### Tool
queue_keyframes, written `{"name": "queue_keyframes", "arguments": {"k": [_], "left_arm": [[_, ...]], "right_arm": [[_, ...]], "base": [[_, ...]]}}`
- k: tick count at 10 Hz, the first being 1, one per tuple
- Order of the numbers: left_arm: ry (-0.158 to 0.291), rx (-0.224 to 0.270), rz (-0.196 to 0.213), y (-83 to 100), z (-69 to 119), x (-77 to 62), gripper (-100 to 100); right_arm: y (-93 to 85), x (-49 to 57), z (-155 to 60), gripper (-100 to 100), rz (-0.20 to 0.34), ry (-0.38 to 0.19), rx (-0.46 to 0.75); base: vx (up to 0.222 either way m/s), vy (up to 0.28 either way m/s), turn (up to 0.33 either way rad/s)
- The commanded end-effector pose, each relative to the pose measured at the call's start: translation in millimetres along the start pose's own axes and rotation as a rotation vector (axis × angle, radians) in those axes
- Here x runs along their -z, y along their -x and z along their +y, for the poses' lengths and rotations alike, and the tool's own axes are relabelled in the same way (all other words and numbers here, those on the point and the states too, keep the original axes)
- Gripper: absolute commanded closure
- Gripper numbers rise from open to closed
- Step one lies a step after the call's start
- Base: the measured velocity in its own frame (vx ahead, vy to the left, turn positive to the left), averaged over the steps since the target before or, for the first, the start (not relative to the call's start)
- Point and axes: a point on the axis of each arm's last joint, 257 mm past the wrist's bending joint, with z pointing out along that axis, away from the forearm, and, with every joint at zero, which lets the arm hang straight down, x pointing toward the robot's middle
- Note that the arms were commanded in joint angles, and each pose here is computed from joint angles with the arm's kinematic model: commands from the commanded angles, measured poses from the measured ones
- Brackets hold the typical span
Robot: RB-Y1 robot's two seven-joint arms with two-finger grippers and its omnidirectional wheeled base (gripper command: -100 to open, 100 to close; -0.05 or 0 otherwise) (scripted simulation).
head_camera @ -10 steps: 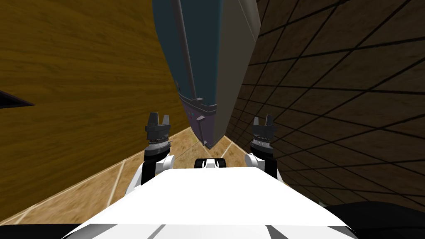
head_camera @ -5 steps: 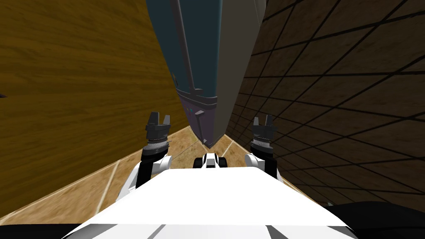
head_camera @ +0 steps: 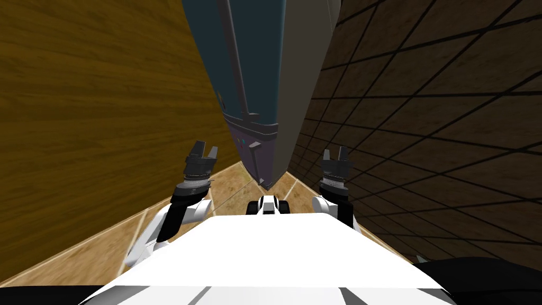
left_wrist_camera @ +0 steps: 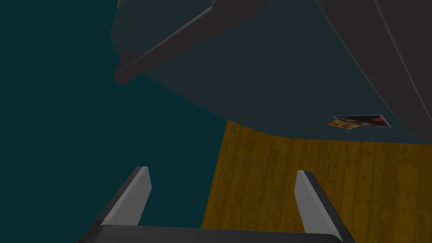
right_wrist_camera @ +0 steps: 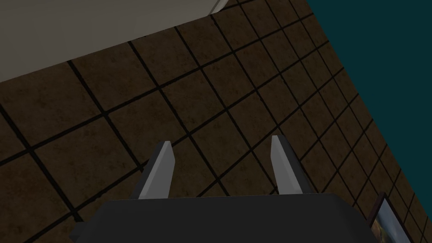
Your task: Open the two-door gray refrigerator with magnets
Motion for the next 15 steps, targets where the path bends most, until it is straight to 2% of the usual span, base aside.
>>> {"name": "queue_keyframes", "arguments": {"k": [1, 3, 5, 6, 8, 9, 11, 12, 14, 15], "left_arm": [[0.023, -0.001, 0.053, -1.7, 3.3, -3.5, -100], [0.037, -0.002, 0.081, -2.0, 5.2, -5.5, -100], [0.070, -0.001, 0.127, -1.0, 9.2, -9.5, -100], [0.069, -0.005, 0.138, -2.7, 8.9, -9.9, -100], [0.106, -0.005, 0.178, -0.9, 13.6, -14.1, -100], [0.104, -0.011, 0.193, -3.2, 13.2, -14.5, -100], [0.146, -0.014, 0.227, -0.2, 19.1, -18.7, -100], [0.145, -0.021, 0.245, -2.8, 18.6, -19.3, -100], [0.190, -0.031, 0.273, 1.5, 25.6, -23.6, -100], [0.189, -0.037, 0.289, -1.1, 25.2, -24.2, -100]], "right_arm": [[0.0, 0.0, 0.0, 0, 0.000, 0.000, 0.000], [0.0, 0.0, 0.0, 0, 0.000, 0.000, 0.000], [0.0, 0.0, 0.0, 0, 0.000, 0.000, 0.000], [0.0, 0.0, 0.0, 0, 0.000, 0.000, 0.000], [0.0, 0.0, 0.0, 0, 0.000, 0.000, 0.000], [0.0, 0.0, 0.0, 0, 0.000, 0.000, 0.000], [0.0, 0.0, 0.0, 0, 0.000, 0.000, 0.000], [0.0, 0.0, 0.0, 0, 0.000, 0.000, 0.000], [0.0, 0.0, 0.0, 0, 0.000, 0.000, 0.000], [0.0, 0.0, 0.0, 0, 0.000, 0.000, 0.000]], "base": [[0.030, 0.033, -0.030], [0.033, 0.036, -0.032], [0.027, 0.039, -0.043], [0.024, 0.032, -0.023], [0.026, 0.037, -0.049], [0.024, 0.030, -0.020], [0.025, 0.027, -0.049], [0.022, 0.023, -0.033], [0.021, 0.023, -0.063], [0.013, 0.018, -0.026]]}}
